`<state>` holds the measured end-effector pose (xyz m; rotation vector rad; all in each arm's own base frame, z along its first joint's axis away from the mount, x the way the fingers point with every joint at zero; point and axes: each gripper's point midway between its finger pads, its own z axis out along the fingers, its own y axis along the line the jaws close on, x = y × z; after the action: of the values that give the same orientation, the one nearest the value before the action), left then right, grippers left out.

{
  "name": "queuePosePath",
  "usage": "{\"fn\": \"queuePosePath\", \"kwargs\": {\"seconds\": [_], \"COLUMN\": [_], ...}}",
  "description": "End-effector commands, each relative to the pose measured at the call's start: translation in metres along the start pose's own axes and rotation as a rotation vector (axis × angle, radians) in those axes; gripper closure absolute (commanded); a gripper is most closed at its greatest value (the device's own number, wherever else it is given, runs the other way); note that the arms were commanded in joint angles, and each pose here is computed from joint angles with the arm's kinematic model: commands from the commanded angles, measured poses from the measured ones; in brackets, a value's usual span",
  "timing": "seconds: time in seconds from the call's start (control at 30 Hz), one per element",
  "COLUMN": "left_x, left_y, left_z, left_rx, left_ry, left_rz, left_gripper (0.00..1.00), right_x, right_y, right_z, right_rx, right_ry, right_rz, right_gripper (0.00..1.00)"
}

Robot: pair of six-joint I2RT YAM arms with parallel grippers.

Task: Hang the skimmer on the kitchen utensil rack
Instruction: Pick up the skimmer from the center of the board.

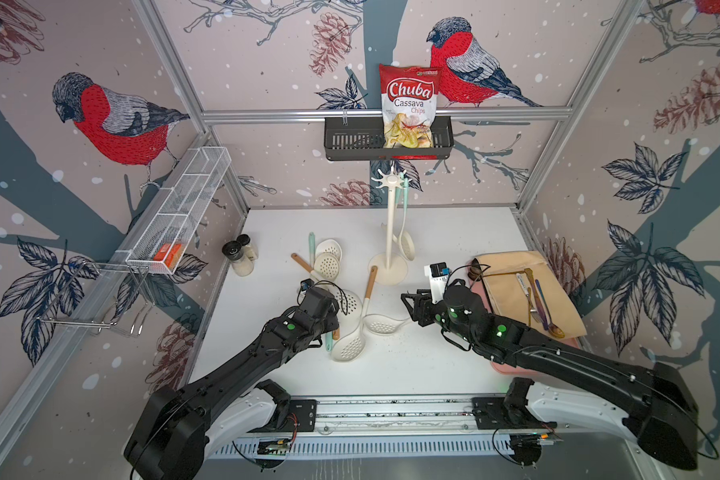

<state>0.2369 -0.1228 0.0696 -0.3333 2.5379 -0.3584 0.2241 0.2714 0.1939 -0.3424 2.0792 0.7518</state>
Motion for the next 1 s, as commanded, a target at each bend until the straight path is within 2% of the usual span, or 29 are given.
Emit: {"fn": "queuePosePath", "kwargs": {"seconds": [0.0,0.77,0.87,0.97], "left_x": [0.013,0.018,0.019,0.019], "left_y": [0.002,0.029,0.031,0.032], "left_z": [0.007,0.046,0.052,0.057], "left_rx": [0.016,-0.161,-0.179,-0.193], "left_ry": [0.064,0.171,0.185,0.194], "left_rz": [-0.038,0.038,0.043,0.049], "left_gripper": [0.62,0.66,0.71,0.80], "right_x": [0.002,0.003,0.004,0.004], "right_y": [0.001,-0.007,-0.008,-0.010], "right_z": [-0.002,-0.010,-0.011,-0.012], "right_rx": [-0.020,-0.006,-0.006,-0.002], "right_ry": [0.009,0.006,0.005,0.003], "right_rz": [0.028,0.031,0.034,0.038], "right_gripper": [0.43,0.43,0.44,0.44]}}
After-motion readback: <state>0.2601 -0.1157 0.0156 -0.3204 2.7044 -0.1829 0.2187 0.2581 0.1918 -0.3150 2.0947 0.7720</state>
